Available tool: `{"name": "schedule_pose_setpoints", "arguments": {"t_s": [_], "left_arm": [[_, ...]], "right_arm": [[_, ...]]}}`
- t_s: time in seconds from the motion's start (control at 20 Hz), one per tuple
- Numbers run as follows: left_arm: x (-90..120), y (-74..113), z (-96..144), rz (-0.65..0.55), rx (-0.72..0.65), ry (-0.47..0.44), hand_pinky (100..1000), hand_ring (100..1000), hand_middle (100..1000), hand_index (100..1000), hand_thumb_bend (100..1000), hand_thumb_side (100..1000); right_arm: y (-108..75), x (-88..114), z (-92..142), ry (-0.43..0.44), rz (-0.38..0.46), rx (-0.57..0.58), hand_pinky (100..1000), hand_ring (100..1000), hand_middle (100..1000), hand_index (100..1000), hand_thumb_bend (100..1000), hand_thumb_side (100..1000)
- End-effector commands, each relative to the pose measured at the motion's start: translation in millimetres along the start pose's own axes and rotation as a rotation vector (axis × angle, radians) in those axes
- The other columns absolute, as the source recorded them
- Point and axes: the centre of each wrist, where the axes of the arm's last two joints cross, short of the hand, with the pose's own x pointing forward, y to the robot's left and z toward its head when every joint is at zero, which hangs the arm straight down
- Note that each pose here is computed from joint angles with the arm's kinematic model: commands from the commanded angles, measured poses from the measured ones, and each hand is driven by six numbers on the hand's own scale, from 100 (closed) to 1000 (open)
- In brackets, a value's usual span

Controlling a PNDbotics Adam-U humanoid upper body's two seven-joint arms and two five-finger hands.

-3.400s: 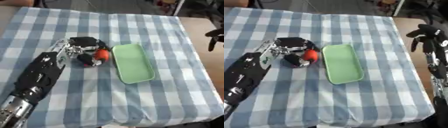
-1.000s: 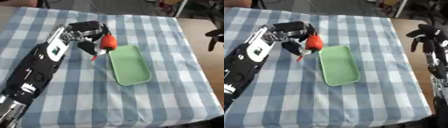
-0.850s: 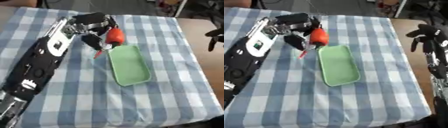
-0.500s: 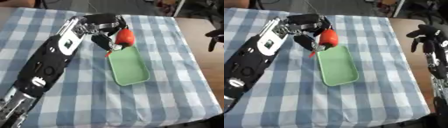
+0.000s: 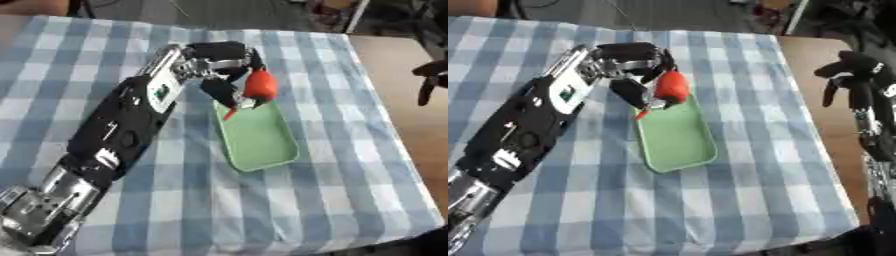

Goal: Pick up objects on the table and place them in the box.

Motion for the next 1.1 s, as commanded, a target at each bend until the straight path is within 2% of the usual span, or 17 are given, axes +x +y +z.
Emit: {"name": "schedule_pose_setpoints", "arguments": {"t_s": [0.05,0.35,0.65,0.7,0.75,0.8,0.85,0.9,1.0,1.1], "left_arm": [[-1.5,10.9,-2.6,-0.108,-0.12,-0.113,100,230,439,624,223,538],[-1.4,0.6,-5.8,-0.124,-0.141,-0.129,100,237,442,645,270,536],[1.4,-6.6,-10.2,-0.143,-0.157,-0.154,100,237,444,654,278,542],[2.0,-7.3,-11.0,-0.146,-0.158,-0.16,100,245,455,680,465,579],[2.4,-7.8,-11.4,-0.149,-0.158,-0.165,100,245,455,683,487,584],[3.3,-8.1,-12.3,-0.155,-0.16,-0.173,100,254,463,716,746,643],[3.8,-8.2,-12.4,-0.16,-0.16,-0.18,100,251,461,705,674,632],[5.1,-7.3,-13.2,-0.172,-0.16,-0.191,100,265,470,747,938,664],[7.0,-6.1,-13.6,-0.194,-0.157,-0.205,107,277,478,772,989,667],[8.1,-5.5,-13.6,-0.212,-0.148,-0.211,161,305,497,800,1000,680]], "right_arm": [[-6.8,4.2,-9.8,-0.037,0.018,0.013,280,655,597,847,100,689],[-6.7,4.2,-10.1,-0.038,0.018,0.012,281,656,597,847,100,689],[-6.5,4.3,-10.3,-0.038,0.017,0.012,282,656,597,847,100,688],[-6.5,4.4,-10.3,-0.039,0.017,0.012,282,656,597,847,100,688],[-6.6,4.4,-10.3,-0.039,0.017,0.012,282,656,597,847,100,688],[-6.6,4.5,-10.4,-0.039,0.017,0.012,281,655,597,847,100,688],[-6.6,4.5,-10.4,-0.039,0.017,0.012,282,656,597,847,100,688],[-6.6,4.6,-10.3,-0.038,0.017,0.012,281,655,597,847,100,688],[-6.7,4.7,-10.2,-0.038,0.018,0.011,282,656,597,847,100,688],[-6.8,4.7,-10.1,-0.038,0.018,0.011,282,655,597,847,100,688]]}}
